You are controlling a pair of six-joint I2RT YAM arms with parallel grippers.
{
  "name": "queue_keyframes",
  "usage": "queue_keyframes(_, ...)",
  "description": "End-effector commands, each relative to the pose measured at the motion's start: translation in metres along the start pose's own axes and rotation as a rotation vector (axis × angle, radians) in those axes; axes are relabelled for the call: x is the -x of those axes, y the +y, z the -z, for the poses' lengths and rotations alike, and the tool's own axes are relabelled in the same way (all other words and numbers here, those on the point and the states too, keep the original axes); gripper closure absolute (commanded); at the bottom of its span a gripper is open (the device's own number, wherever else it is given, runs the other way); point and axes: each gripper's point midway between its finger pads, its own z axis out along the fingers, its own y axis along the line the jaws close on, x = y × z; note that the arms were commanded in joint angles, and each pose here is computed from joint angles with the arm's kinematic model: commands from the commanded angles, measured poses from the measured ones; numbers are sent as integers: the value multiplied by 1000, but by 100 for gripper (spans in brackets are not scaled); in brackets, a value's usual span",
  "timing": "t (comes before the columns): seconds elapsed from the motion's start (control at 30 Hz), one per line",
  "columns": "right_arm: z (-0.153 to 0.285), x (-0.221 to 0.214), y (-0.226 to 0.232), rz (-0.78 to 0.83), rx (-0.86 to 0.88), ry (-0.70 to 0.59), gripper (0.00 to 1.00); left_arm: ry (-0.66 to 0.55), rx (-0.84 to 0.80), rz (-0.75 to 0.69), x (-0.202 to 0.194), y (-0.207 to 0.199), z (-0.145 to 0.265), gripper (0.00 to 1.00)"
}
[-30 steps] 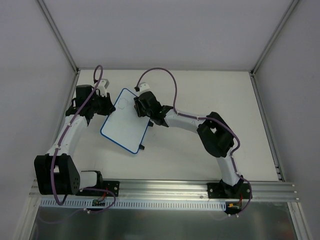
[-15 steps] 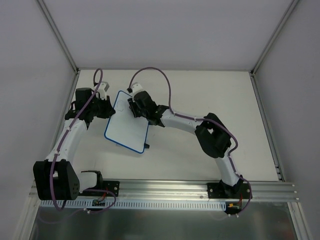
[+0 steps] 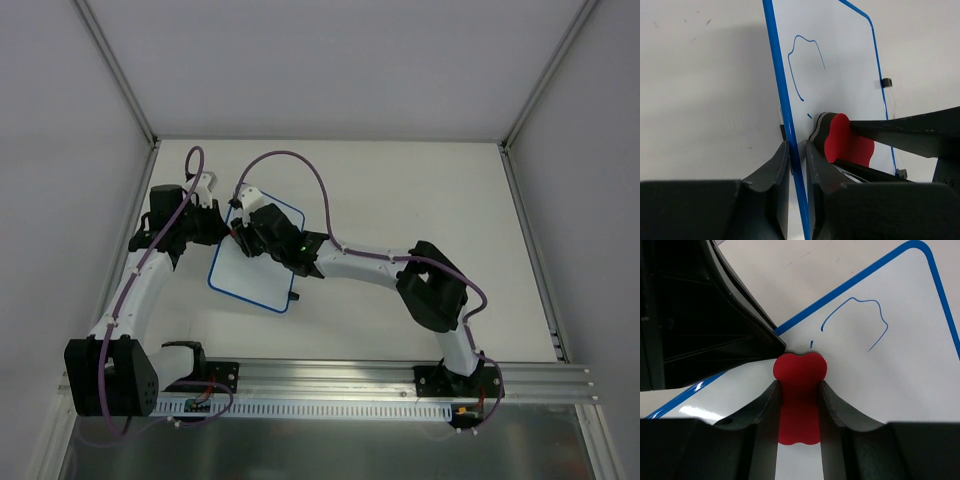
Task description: Erase the whiteboard
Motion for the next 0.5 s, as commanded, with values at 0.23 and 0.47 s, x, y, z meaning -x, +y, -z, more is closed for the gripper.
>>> queue_keyframes(0.23, -15, -31, -15, -81, 50, 88, 100, 206, -296, 75, -60, -72, 13, 100)
queue_keyframes(0.47, -27, -12, -42, -87, 85, 81, 100, 203, -313, 61, -60, -76, 16, 100)
